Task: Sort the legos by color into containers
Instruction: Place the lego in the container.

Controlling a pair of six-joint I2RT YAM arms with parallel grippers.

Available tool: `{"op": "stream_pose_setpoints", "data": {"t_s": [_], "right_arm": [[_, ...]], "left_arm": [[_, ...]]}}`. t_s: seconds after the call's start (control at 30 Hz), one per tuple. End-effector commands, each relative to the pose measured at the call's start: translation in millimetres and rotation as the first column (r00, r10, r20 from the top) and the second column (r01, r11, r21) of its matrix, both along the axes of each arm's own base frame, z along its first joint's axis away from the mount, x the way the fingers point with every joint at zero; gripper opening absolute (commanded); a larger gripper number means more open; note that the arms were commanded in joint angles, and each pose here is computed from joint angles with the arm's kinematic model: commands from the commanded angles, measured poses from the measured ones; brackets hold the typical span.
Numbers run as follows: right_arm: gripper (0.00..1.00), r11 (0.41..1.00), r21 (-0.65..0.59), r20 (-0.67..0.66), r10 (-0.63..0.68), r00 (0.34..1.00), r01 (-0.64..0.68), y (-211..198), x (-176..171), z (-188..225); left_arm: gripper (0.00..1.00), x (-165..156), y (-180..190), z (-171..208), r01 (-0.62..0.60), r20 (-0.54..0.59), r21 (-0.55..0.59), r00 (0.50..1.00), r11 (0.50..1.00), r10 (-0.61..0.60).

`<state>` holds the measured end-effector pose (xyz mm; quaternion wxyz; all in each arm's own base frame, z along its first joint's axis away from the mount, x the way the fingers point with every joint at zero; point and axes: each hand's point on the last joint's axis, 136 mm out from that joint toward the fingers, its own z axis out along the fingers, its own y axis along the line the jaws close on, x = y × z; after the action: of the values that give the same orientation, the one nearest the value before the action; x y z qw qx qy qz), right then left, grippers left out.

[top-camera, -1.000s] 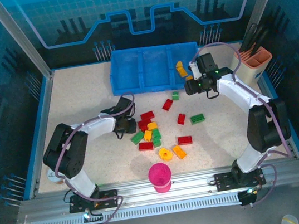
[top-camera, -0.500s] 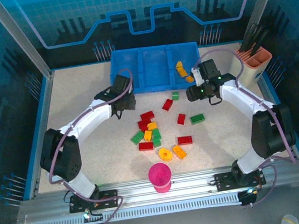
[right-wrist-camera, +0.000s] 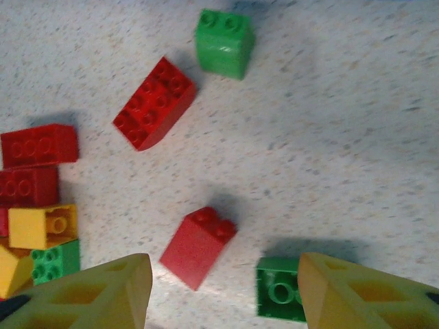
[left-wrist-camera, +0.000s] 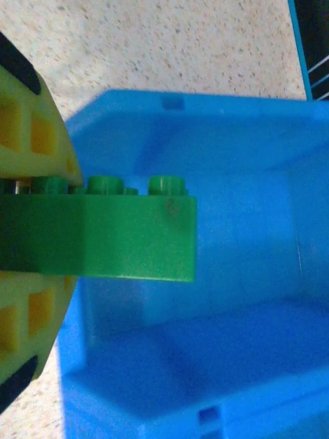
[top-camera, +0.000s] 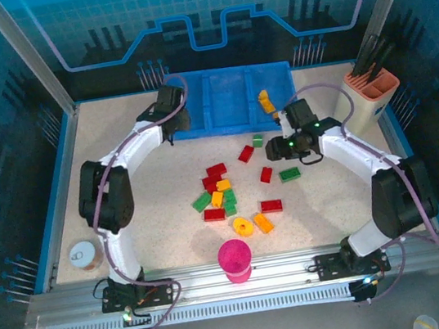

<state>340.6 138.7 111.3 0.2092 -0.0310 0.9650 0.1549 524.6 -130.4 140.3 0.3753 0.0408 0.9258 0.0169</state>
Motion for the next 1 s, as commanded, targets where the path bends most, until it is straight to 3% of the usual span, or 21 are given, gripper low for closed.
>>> {"op": "stream_pose_setpoints", "data": {"t_s": [0.0, 0.2, 0.43, 0.67, 0.97], "right_arm": [[0.60, 1.000, -0.011, -0.082, -0.028, 0.996, 0.027, 13, -15, -18], [0.61, 0.995, -0.095, -0.177, -0.047, 0.983, 0.031, 21, -28, -43], [0.66, 0.991, -0.128, -0.212, -0.060, 0.975, 0.034, 24, -35, -59], [0.66, 0.991, -0.130, -0.223, -0.071, 0.972, 0.042, 24, -39, -67], [0.62, 0.990, -0.135, -0.206, -0.069, 0.976, 0.041, 32, -22, -75]], "left_arm": [[0.16, 25, -8, 2, 0.030, 0.036, -0.022, 0.999, 0.999, -0.029], [0.18, 50, -4, -22, 0.018, 0.011, -0.044, 1.000, 0.999, -0.018], [0.37, 59, -7, -35, 0.020, 0.003, -0.054, 1.000, 0.998, -0.020], [0.52, 62, -17, -12, 0.069, 0.060, -0.078, 0.996, 0.995, -0.064], [0.55, 47, -26, 56, 0.125, 0.165, -0.090, 0.980, 0.988, -0.109]]}}
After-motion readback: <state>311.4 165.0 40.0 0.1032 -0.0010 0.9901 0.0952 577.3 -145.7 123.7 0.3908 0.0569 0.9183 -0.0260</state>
